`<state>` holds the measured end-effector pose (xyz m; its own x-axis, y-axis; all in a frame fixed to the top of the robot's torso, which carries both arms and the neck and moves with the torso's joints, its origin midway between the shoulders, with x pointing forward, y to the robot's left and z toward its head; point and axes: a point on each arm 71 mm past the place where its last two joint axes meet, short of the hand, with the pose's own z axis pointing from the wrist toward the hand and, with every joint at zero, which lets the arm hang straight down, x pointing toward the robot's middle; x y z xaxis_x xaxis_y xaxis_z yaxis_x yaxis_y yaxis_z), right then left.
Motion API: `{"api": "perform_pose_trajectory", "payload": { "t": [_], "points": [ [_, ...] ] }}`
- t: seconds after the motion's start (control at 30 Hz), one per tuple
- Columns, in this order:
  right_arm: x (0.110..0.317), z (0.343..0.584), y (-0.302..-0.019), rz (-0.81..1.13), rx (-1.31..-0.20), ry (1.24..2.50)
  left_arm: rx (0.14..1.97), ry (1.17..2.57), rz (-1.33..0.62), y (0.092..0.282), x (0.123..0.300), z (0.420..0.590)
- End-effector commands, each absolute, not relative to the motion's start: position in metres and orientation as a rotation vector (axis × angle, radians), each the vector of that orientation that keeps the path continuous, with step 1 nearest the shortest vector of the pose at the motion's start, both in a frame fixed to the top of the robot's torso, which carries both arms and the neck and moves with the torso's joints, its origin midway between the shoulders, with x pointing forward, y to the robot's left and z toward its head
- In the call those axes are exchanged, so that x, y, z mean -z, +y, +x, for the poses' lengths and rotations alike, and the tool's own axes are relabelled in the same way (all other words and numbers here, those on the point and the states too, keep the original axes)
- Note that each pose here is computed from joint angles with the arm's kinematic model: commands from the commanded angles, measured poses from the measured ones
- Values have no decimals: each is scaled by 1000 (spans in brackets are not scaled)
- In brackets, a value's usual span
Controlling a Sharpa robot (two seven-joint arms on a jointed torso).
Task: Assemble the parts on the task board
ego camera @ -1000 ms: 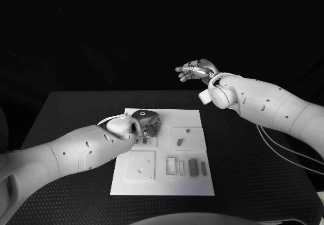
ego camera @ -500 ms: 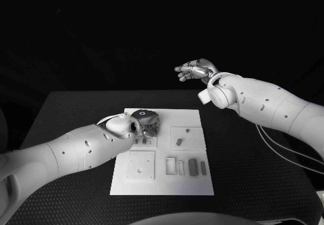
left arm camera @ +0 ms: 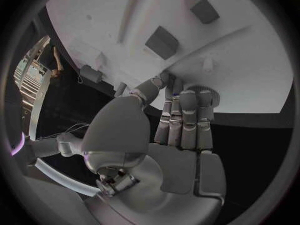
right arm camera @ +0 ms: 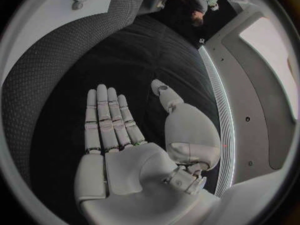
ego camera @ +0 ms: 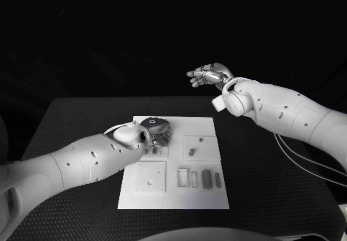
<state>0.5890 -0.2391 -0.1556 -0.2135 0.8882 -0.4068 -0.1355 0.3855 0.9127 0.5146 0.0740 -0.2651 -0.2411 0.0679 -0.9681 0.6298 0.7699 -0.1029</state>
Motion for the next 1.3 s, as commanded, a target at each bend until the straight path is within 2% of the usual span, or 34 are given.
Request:
{"api": "perform_pose_trajectory", "payload": {
  "t": [0.03, 0.33, 0.53, 0.77, 1.0, 1.3],
  "points": [
    [155, 588, -237, 702, -1117, 1484, 617, 1737, 515, 75, 267, 511],
    [155, 588, -238, 702, -1116, 1483, 690, 1682, 386, 87, 257, 512],
    [155, 588, -241, 704, -1111, 1482, 741, 1626, 281, 99, 240, 517],
    [155, 588, -244, 706, -1106, 1481, 760, 1668, 229, 117, 233, 517],
    [155, 588, -246, 707, -1103, 1480, 720, 1731, 227, 136, 236, 518],
    [155, 587, -248, 708, -1100, 1479, 675, 1744, 210, 153, 239, 523]
  ]
}}
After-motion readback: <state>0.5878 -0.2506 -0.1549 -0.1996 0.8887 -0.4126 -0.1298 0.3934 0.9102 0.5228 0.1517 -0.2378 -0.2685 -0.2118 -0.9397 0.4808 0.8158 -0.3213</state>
